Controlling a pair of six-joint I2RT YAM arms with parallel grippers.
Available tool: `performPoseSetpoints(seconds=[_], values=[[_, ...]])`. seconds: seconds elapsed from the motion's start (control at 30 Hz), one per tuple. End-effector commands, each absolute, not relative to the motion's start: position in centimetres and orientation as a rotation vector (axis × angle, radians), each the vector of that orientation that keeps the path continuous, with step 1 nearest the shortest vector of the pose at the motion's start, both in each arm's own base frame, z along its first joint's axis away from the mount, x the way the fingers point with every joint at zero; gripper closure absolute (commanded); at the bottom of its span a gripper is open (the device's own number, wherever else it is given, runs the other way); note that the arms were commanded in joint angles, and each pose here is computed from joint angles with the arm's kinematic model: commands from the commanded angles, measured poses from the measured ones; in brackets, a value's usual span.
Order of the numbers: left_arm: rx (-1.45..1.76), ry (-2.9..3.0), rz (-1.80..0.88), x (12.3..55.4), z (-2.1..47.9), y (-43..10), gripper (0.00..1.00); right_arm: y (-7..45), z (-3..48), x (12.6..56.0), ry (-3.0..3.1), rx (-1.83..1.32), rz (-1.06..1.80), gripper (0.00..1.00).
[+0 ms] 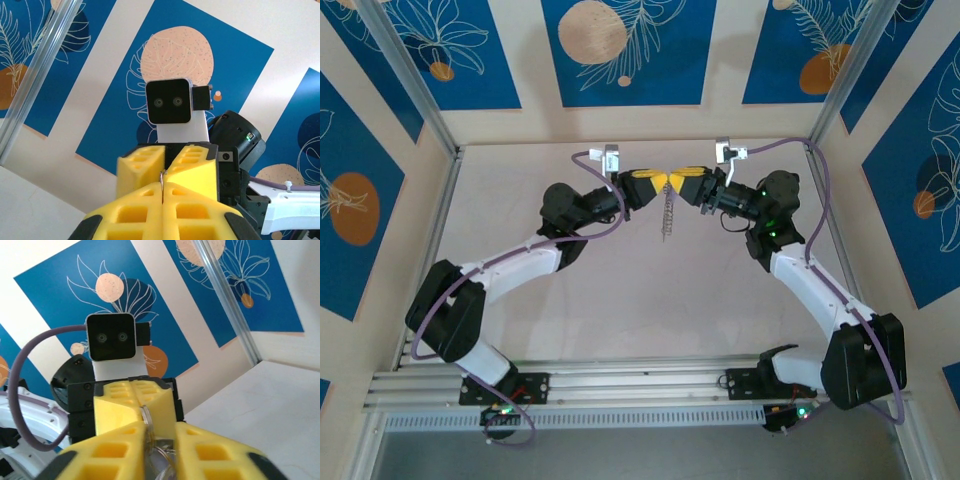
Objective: Put the keys on the keyring
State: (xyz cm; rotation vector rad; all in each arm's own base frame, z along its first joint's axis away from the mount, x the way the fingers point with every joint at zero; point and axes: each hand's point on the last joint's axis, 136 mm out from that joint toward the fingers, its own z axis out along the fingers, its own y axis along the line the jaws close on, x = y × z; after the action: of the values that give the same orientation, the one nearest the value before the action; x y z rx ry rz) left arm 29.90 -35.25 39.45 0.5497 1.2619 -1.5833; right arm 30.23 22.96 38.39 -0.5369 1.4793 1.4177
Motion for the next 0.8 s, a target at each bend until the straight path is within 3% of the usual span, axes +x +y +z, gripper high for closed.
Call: performPoseSetpoints(seconds=[0.0, 0.1, 0.33, 0.43, 0.57, 0.77], values=[[0.567, 1.173, -1.588, 29.4, 41.3, -34.6, 1.00, 23.1, 39.5, 30.1, 1.437, -0.564, 1.404, 0.89], [0.563, 1.177, -1.587, 29.4, 41.2, -34.6, 1.00, 23.2, 39.5, 30.0, 1.437, -0.571, 1.406, 1.00], [0.579, 1.186, -1.572, 29.5, 41.3, -34.5, 1.00, 22.8, 38.9, 30.5, 1.456, -0.558, 1.389, 1.00], [0.597, 1.193, -1.535, 29.9, 41.7, -33.6, 0.81, 22.3, 38.8, 30.8, 1.472, -0.570, 1.378, 1.00], [0.663, 1.243, -1.444, 30.3, 41.7, -32.3, 0.63, 21.6, 38.8, 31.3, 1.510, -0.601, 1.346, 1.00], [0.831, 1.363, -1.311, 30.4, 40.3, -32.1, 0.50, 21.4, 38.5, 31.8, 1.575, -0.709, 1.322, 1.00]])
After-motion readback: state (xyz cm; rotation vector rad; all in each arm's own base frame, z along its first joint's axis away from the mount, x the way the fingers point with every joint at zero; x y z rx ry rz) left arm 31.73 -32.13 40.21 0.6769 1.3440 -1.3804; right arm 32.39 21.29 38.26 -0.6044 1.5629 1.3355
